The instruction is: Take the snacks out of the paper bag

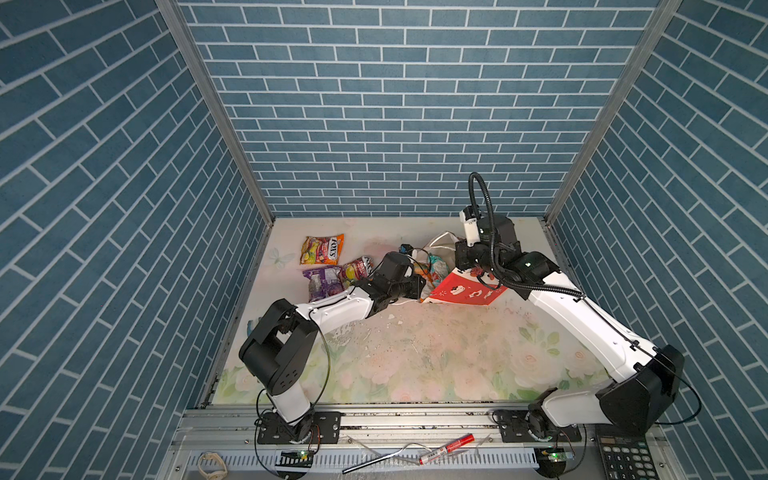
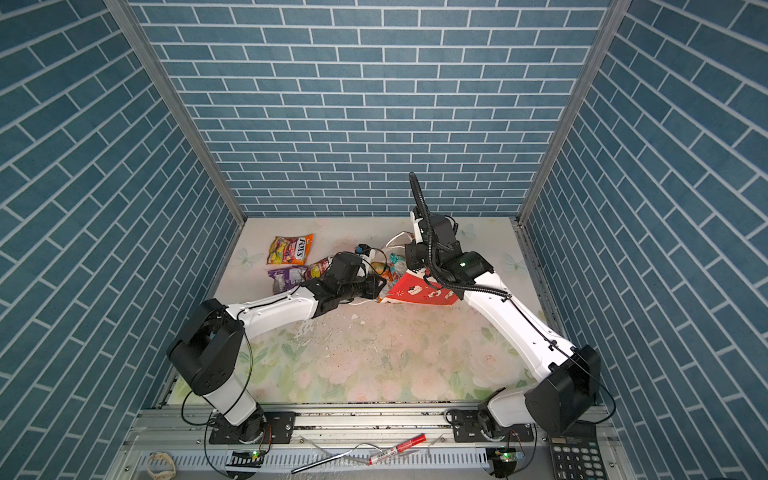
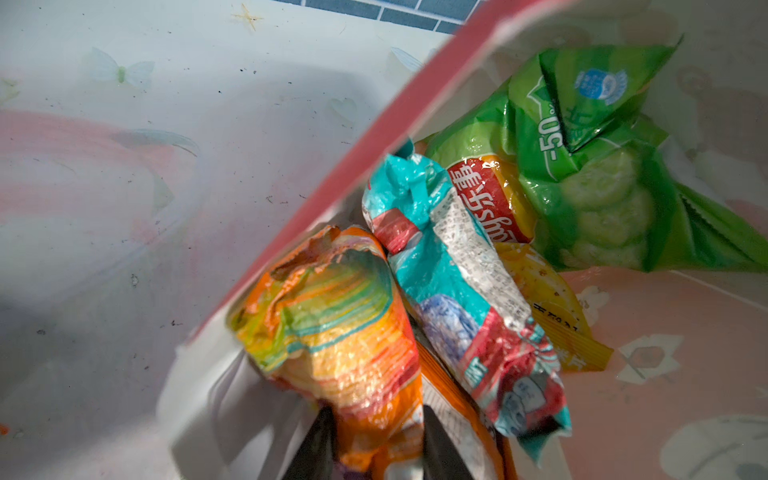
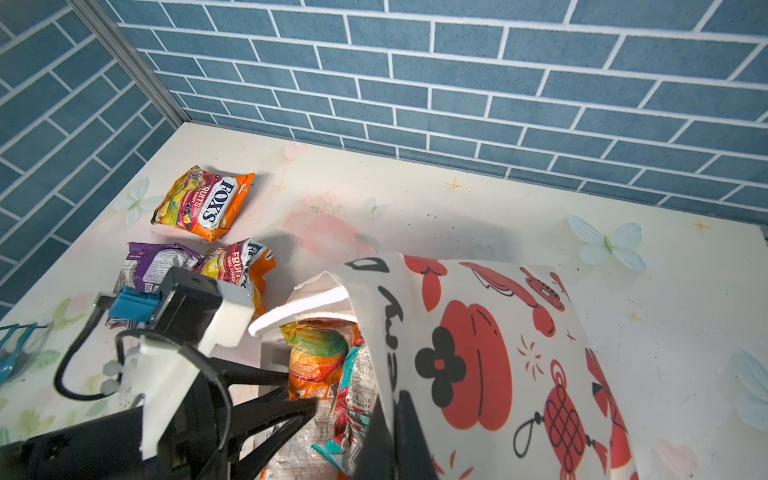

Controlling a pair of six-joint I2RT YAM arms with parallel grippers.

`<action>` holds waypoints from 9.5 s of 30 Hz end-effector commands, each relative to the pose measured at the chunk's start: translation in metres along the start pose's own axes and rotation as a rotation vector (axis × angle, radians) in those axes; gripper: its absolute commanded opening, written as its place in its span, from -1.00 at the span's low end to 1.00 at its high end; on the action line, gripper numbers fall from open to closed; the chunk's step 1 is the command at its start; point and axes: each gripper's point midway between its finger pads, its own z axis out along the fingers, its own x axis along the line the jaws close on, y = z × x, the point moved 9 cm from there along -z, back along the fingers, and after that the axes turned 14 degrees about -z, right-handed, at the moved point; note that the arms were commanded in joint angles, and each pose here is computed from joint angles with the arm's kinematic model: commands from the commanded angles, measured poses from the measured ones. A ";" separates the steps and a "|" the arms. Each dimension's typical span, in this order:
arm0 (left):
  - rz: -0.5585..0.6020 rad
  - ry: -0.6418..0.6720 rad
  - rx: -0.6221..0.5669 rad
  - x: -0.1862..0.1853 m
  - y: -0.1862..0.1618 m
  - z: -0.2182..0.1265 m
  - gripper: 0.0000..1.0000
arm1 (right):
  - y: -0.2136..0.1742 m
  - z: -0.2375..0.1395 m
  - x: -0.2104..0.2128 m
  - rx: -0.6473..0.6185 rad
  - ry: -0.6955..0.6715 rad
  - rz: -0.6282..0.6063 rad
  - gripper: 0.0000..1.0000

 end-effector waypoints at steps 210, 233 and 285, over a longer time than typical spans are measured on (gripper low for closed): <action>-0.225 0.422 -0.422 0.146 0.119 -0.118 0.91 | -0.068 -0.031 -0.023 -0.194 -0.233 -0.063 -1.00; 0.045 0.220 -0.555 0.020 0.094 -0.158 0.99 | -0.074 -0.044 -0.025 -0.190 -0.237 -0.022 -1.00; 0.358 -0.510 -0.254 -0.063 0.037 -0.097 0.86 | -0.042 -0.057 -0.027 -0.204 -0.202 0.117 -1.00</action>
